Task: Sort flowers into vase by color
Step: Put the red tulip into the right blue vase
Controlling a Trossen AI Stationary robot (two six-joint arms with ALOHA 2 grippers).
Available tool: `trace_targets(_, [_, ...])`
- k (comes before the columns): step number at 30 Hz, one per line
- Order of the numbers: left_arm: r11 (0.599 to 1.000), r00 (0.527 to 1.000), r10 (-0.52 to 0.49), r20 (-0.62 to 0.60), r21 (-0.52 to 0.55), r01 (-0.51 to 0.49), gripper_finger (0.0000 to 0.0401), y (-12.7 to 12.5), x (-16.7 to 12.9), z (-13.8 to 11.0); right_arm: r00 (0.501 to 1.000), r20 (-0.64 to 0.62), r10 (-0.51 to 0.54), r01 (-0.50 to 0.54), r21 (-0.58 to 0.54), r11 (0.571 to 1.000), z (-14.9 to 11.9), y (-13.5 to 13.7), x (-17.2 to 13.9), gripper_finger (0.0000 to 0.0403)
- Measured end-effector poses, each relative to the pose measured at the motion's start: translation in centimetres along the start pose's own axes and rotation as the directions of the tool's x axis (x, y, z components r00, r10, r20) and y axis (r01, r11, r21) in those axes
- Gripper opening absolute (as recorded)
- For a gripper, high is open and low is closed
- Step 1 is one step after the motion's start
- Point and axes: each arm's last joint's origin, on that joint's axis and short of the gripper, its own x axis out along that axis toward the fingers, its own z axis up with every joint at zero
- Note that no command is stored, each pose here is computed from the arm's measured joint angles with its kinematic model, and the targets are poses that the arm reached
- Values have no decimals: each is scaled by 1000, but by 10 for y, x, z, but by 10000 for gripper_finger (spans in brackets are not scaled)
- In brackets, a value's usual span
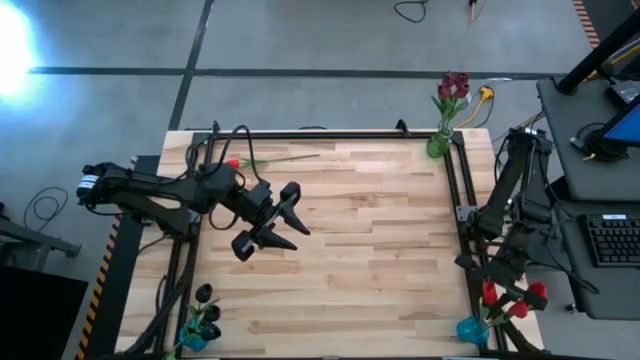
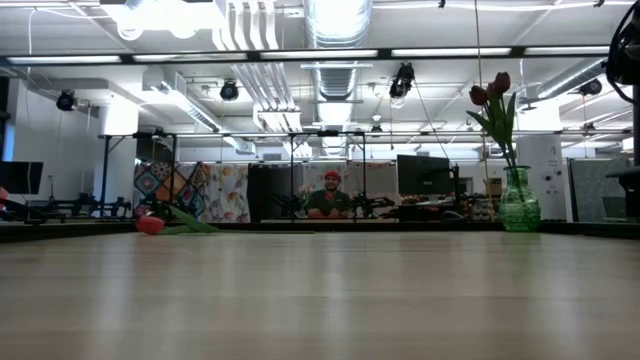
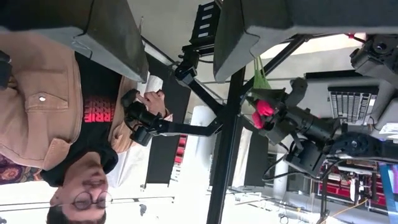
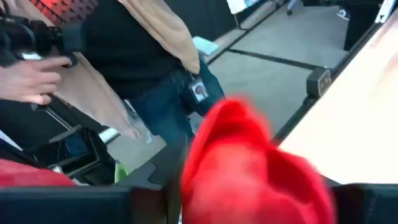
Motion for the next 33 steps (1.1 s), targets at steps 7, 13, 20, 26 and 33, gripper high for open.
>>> trace_targets(7, [1000, 1000, 1, -3, 2, -1, 171, 0, 0, 0, 993, -103, -54, 55, 5, 998, 4, 2, 0, 141])
trace_targets(13, [1000, 1000, -7, -6, 2, 7, 171, 0, 0, 0, 990, -128, -63, 71, 56, 996, 9, 4, -1, 150])
trace_targets(20, [1000, 1000, -7, -10, 0, 7, 171, 0, 0, -1, 962, -241, -130, 155, 86, 984, 16, 7, -7, 166])
trace_targets(26, [1000, 999, 18, -41, -21, -19, 171, 6, 4, -8, 942, -295, -160, 205, 125, 971, 25, 11, -13, 175])
trace_targets(33, [999, 998, 31, -56, -6, -31, 171, 10, 6, -12, 934, -314, -171, 246, 218, 944, 42, 18, -23, 176])
